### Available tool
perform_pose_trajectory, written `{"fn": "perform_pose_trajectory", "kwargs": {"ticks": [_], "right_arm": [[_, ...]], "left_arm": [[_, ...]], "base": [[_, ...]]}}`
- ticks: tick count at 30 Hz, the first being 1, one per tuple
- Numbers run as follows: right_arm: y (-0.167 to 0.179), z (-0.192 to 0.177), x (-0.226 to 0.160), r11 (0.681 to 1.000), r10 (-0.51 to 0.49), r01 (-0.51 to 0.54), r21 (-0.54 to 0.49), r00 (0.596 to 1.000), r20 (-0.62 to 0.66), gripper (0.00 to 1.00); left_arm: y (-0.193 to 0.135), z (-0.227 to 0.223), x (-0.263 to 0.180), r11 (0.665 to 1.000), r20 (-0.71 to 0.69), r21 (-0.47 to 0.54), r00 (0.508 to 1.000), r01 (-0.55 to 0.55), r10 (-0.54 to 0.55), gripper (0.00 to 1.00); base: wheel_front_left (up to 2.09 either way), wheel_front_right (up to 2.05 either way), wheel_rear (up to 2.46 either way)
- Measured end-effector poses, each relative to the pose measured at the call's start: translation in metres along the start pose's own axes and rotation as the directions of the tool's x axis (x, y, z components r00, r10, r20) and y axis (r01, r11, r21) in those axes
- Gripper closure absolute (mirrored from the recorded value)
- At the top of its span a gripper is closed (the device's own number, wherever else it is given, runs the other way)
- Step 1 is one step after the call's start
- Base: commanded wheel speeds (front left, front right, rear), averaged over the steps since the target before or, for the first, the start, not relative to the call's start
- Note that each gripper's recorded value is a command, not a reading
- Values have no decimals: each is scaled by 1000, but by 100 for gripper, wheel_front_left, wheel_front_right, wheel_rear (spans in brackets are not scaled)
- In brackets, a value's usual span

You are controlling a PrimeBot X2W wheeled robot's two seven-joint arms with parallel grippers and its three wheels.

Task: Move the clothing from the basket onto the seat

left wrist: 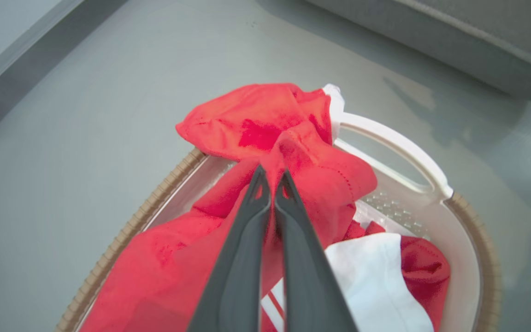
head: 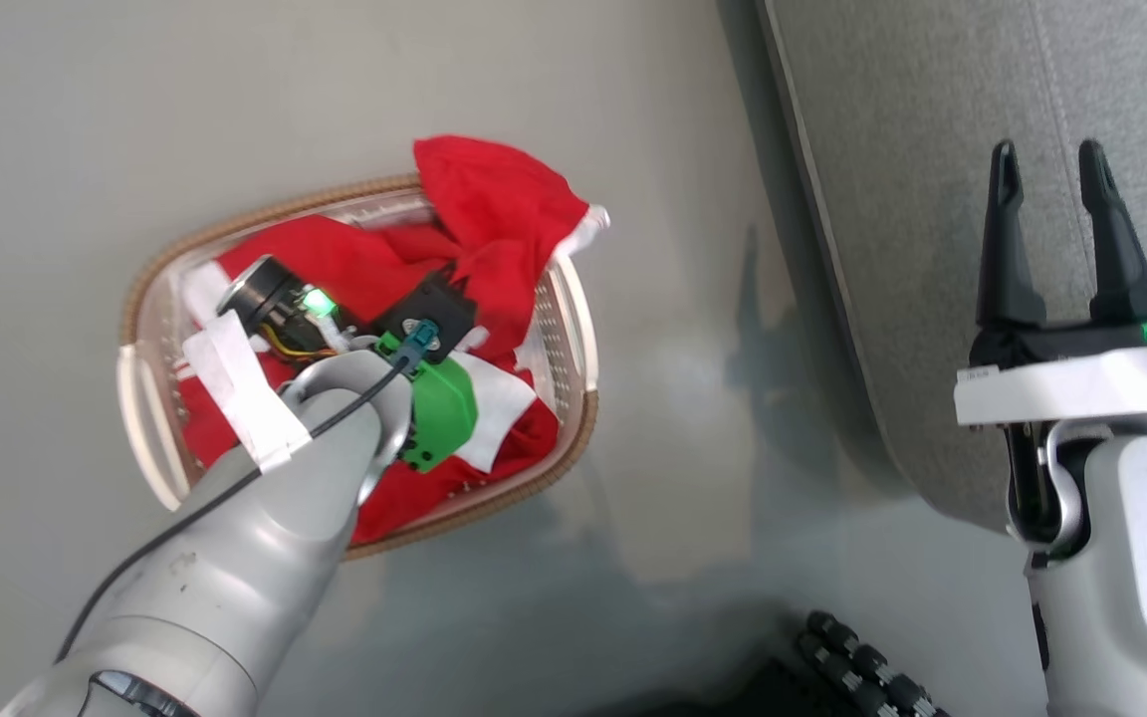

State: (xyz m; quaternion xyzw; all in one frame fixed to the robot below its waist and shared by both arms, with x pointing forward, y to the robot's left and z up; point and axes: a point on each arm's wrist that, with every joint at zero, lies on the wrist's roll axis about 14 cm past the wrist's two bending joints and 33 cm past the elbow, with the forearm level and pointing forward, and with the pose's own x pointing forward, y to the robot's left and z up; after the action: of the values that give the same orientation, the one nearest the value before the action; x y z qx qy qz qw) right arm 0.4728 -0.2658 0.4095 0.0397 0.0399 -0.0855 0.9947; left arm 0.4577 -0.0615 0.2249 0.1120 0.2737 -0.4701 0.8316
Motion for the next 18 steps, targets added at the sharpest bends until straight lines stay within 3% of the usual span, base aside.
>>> {"fn": "perform_pose_trajectory", "kwargs": {"ticks": [10, 18], "right_arm": [[15, 25, -40, 999, 42, -42, -3, 999, 17, 0], [32, 54, -76, 995, 93, -95, 19, 993, 77, 0]], "left_arm": [[3, 101, -63, 995, 246, 28, 965, -96, 86, 100], [2, 186, -129, 978, 435, 74, 889, -195, 144, 100]], "base": [[0, 0, 0], [0, 0, 0]]}}
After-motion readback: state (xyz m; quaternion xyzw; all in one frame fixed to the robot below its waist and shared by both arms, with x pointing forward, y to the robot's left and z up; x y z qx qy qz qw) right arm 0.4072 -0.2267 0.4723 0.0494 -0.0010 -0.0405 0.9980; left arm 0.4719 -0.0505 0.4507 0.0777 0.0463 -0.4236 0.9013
